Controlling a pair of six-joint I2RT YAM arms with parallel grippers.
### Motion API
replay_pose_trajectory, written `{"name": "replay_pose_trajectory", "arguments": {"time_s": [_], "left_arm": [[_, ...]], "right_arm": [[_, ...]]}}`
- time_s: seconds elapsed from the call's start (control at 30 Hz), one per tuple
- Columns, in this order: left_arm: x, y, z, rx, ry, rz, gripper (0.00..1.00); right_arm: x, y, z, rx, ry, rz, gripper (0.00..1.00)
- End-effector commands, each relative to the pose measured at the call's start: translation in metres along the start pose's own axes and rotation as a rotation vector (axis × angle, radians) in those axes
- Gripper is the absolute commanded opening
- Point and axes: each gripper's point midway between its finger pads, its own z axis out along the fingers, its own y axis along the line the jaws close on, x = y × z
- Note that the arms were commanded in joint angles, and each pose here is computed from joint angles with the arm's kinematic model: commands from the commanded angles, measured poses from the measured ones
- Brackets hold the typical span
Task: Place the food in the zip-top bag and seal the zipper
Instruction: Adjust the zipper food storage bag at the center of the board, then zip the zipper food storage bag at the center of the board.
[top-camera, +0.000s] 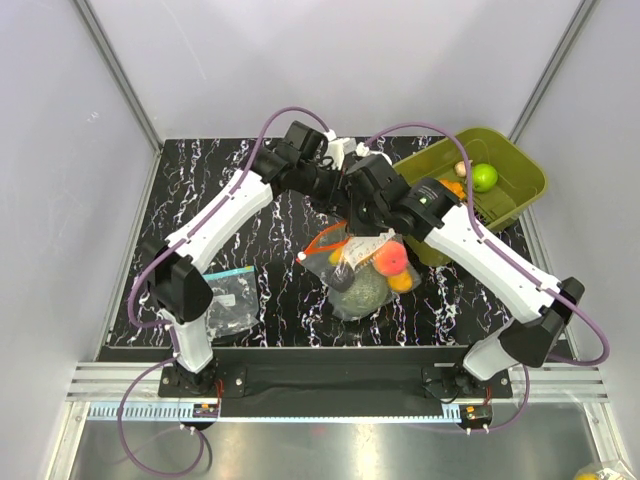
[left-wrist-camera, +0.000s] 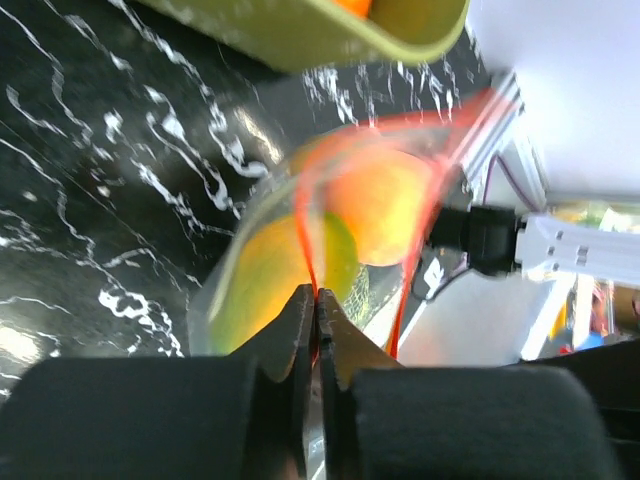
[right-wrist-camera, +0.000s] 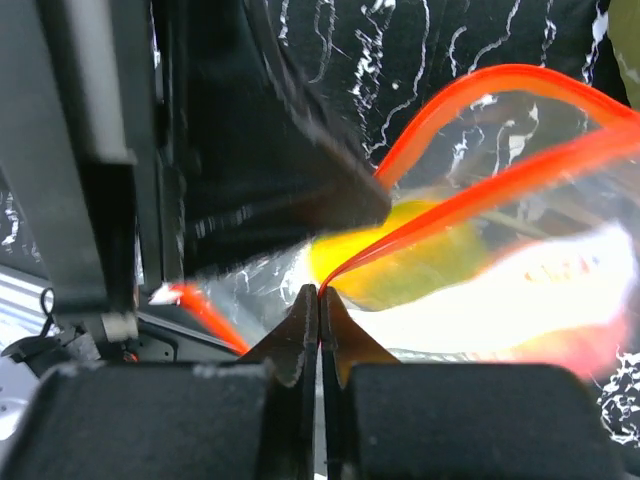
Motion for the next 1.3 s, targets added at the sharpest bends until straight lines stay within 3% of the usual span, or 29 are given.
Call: {"name": "replay_pose_trajectory", "arguments": {"time_s": [0.0, 0.17, 0.27, 0.3, 0.37, 0.4, 0.47, 0.5, 0.53, 0.7, 0.83, 1.1, 1.2, 1.27], "left_arm": [[0.000, -0.027, -0.011, 0.097, -0.022, 0.073, 0.13], [-0.009, -0.028, -0.027, 0.050, -0.081, 0.114, 0.44], [-0.013, -0.030, -0.034, 0.047, -0.099, 0.119, 0.54], [-0.014, -0.029, -0.036, 0.041, -0.103, 0.119, 0.66], [-0.017, -0.028, -0.045, 0.019, -0.120, 0.117, 0.79], [-0.022, -0.020, -0.051, -0.033, -0.145, 0.114, 0.85], [-0.030, -0.015, -0.074, -0.085, -0.227, 0.115, 0.87], [-0.034, -0.012, -0.084, -0.106, -0.266, 0.102, 0.98], [-0.036, -0.006, -0.103, -0.122, -0.329, 0.097, 0.99], [-0.016, 0.008, -0.137, -0.181, -0.435, 0.107, 0.99], [0.018, 0.012, -0.142, -0.188, -0.458, 0.144, 0.93], [0.054, 0.026, -0.136, -0.171, -0.573, 0.265, 0.75], [0.052, 0.020, -0.134, -0.120, -0.636, 0.335, 0.62], [0.052, 0.023, -0.129, -0.109, -0.659, 0.376, 0.59]], "right_arm": [[-0.003, 0.001, 0.009, 0.035, -0.014, 0.037, 0.00], [0.007, -0.024, 0.015, 0.113, -0.027, 0.105, 0.00], [0.016, -0.035, 0.021, 0.111, -0.013, 0.144, 0.00], [0.016, -0.037, 0.022, 0.107, -0.011, 0.155, 0.00], [0.018, -0.044, 0.025, 0.108, -0.004, 0.187, 0.00], [0.018, -0.044, 0.025, 0.103, -0.002, 0.193, 0.00], [0.020, -0.049, 0.028, 0.107, 0.006, 0.213, 0.00], [0.020, -0.049, 0.028, 0.105, 0.004, 0.216, 0.00], [0.019, -0.050, 0.029, 0.108, 0.000, 0.221, 0.00], [0.010, -0.058, 0.032, 0.124, -0.021, 0.238, 0.00], [-0.001, -0.064, 0.037, 0.140, -0.031, 0.256, 0.00], [-0.020, -0.058, 0.038, 0.109, -0.046, 0.258, 0.00], [-0.023, -0.054, 0.036, 0.094, -0.045, 0.255, 0.00], [-0.024, -0.052, 0.036, 0.083, -0.046, 0.252, 0.00]]}}
